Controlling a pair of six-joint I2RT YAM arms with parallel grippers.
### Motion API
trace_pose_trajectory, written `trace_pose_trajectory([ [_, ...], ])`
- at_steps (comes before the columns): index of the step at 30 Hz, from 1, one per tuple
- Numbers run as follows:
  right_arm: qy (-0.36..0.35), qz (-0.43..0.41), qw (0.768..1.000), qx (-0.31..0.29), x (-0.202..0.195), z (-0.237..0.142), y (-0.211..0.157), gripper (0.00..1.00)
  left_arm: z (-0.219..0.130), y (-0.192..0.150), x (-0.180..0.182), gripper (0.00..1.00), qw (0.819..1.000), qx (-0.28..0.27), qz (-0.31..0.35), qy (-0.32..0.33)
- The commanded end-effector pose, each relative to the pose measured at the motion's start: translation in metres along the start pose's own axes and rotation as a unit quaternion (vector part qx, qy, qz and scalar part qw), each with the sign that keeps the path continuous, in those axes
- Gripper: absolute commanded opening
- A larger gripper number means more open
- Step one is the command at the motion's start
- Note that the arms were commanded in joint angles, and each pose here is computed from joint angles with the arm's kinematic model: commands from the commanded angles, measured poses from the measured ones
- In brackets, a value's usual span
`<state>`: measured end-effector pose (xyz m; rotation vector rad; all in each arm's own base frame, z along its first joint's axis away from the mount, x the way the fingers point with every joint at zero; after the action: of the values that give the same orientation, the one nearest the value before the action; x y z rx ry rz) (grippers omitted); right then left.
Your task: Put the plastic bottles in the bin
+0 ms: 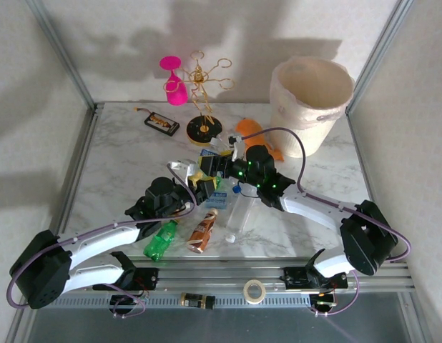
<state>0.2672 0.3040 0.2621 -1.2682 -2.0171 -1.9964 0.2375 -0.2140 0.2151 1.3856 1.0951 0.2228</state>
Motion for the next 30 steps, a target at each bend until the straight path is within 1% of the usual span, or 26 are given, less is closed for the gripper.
trace_pose_trajectory([
  [1, 0.013, 0.001, 1.000, -0.007, 0.007, 0.004, 0.006, 0.88, -0.006, 0.020, -0.019, 0.37, 0.998, -0.044, 0.017, -0.037],
  [3, 0.012, 0.002, 1.000, -0.007, 0.006, 0.004, 0.006, 0.85, -0.008, 0.021, -0.020, 0.37, 0.998, -0.051, 0.018, -0.037],
  [5, 0.012, 0.004, 1.000, -0.007, 0.006, 0.004, 0.006, 0.80, -0.010, 0.021, -0.019, 0.38, 0.998, -0.054, 0.018, -0.034],
  [8, 0.015, 0.005, 1.000, -0.009, 0.006, 0.003, 0.006, 0.67, -0.011, 0.020, -0.018, 0.39, 0.998, -0.054, 0.016, -0.031],
  [9, 0.017, 0.005, 1.000, -0.010, 0.007, 0.002, 0.007, 0.63, -0.011, 0.020, -0.018, 0.41, 0.998, -0.055, 0.015, -0.031],
  [10, 0.019, 0.005, 1.000, -0.010, 0.007, 0.002, 0.006, 0.58, -0.011, 0.021, -0.018, 0.45, 0.998, -0.056, 0.013, -0.030],
  [12, 0.022, 0.005, 1.000, -0.011, 0.008, 0.001, 0.007, 0.52, -0.012, 0.020, -0.017, 0.56, 0.998, -0.058, 0.012, -0.027],
  [16, 0.019, 0.010, 1.000, -0.021, 0.006, -0.003, 0.009, 0.51, -0.014, 0.021, -0.013, 0.79, 0.998, -0.067, 0.007, -0.015],
  [19, 0.010, 0.013, 0.999, -0.033, 0.003, -0.008, 0.013, 0.50, -0.016, 0.022, -0.009, 0.89, 0.997, -0.079, -0.001, 0.003],
  [21, -0.001, 0.013, 0.999, -0.038, 0.000, -0.012, 0.015, 0.50, -0.020, 0.024, -0.004, 0.93, 0.996, -0.091, -0.009, 0.019],
  [24, -0.029, 0.011, 0.998, -0.046, -0.009, -0.021, 0.022, 0.49, -0.027, 0.027, 0.008, 1.00, 0.990, -0.121, -0.029, 0.061],
  [28, -0.080, -0.004, 0.995, -0.067, -0.019, -0.040, 0.039, 0.48, -0.034, 0.027, 0.031, 1.00, 0.980, -0.141, -0.061, 0.123],
  [30, -0.115, -0.018, 0.989, -0.091, -0.027, -0.055, 0.057, 0.48, -0.036, 0.027, 0.044, 1.00, 0.974, -0.144, -0.081, 0.155],
])
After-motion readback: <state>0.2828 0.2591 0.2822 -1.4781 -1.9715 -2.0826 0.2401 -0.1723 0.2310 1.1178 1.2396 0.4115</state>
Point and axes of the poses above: each hand's point on the last joint's axis, 136 mm out from that joint toward the fingers, its own z axis out along the fingers, its own x axis along the line the jaws close on, y = z × x, the point moved 6 cm from there along -z, back along the fingers, and after that the axes turned 4 degrees about -z, right-handed, at the moved point
